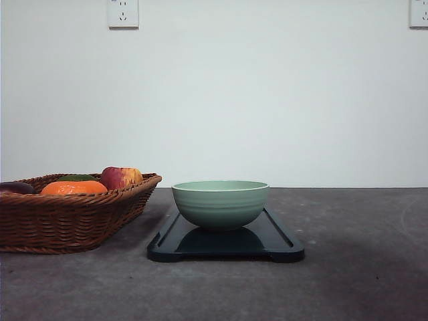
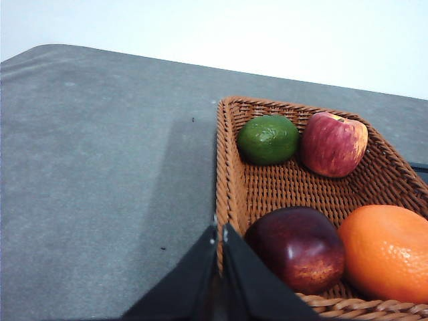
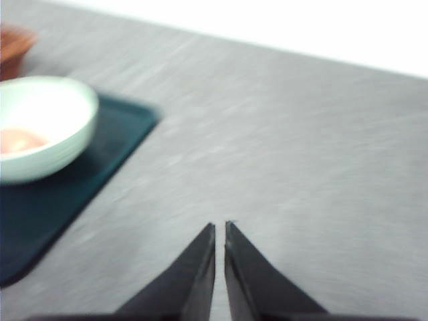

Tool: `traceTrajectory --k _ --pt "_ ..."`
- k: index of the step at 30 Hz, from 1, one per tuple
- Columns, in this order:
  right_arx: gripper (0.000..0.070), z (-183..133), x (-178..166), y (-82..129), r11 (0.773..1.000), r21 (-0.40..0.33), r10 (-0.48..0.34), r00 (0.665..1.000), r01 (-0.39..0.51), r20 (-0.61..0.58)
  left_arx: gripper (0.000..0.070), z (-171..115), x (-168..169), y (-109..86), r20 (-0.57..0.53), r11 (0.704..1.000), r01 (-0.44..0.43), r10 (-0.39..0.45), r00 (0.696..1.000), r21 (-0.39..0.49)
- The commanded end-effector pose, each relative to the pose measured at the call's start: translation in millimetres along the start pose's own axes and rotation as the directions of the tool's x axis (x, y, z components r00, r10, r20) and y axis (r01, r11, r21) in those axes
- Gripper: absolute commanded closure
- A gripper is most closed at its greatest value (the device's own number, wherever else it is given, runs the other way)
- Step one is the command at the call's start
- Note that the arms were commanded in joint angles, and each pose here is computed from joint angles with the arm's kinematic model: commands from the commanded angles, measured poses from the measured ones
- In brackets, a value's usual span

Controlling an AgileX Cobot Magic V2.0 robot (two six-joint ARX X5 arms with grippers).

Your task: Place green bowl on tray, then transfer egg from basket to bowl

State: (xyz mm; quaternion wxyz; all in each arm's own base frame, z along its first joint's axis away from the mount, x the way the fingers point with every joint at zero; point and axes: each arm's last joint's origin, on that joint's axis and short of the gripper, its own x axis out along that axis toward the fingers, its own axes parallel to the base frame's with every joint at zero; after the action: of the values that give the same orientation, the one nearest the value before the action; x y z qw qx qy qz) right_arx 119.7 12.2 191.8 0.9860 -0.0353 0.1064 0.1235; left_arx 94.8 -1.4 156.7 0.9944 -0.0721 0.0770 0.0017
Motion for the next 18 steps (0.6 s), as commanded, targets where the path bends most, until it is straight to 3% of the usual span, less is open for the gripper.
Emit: traceTrajectory --k 1,7,13,18 --pt "0.0684 -4 -4 -1 1.0 0.022 -0.022 0.999 0.021 0.042 0.07 -6 2 1.0 -0.013 1.0 -0.005 0.005 1.0 -0.001" --pt "0.0684 -22 -12 -2 0.991 0.047 -0.128 0.986 0.123 0.106 0.07 -6 2 1.0 -0.013 1.0 -0.005 0.005 1.0 -0.001" --pt "0.0684 -36 -13 -1 0.987 0.08 -0.148 0.981 0.138 0.128 0.07 -6 2 1.0 -0.013 1.0 -0.005 0.005 1.0 0.0" --pt "0.0684 -39 -16 -2 0.975 0.09 -0.214 0.97 0.205 0.115 0.07 -6 2 1.0 -0.012 1.0 -0.005 0.005 1.0 -0.001"
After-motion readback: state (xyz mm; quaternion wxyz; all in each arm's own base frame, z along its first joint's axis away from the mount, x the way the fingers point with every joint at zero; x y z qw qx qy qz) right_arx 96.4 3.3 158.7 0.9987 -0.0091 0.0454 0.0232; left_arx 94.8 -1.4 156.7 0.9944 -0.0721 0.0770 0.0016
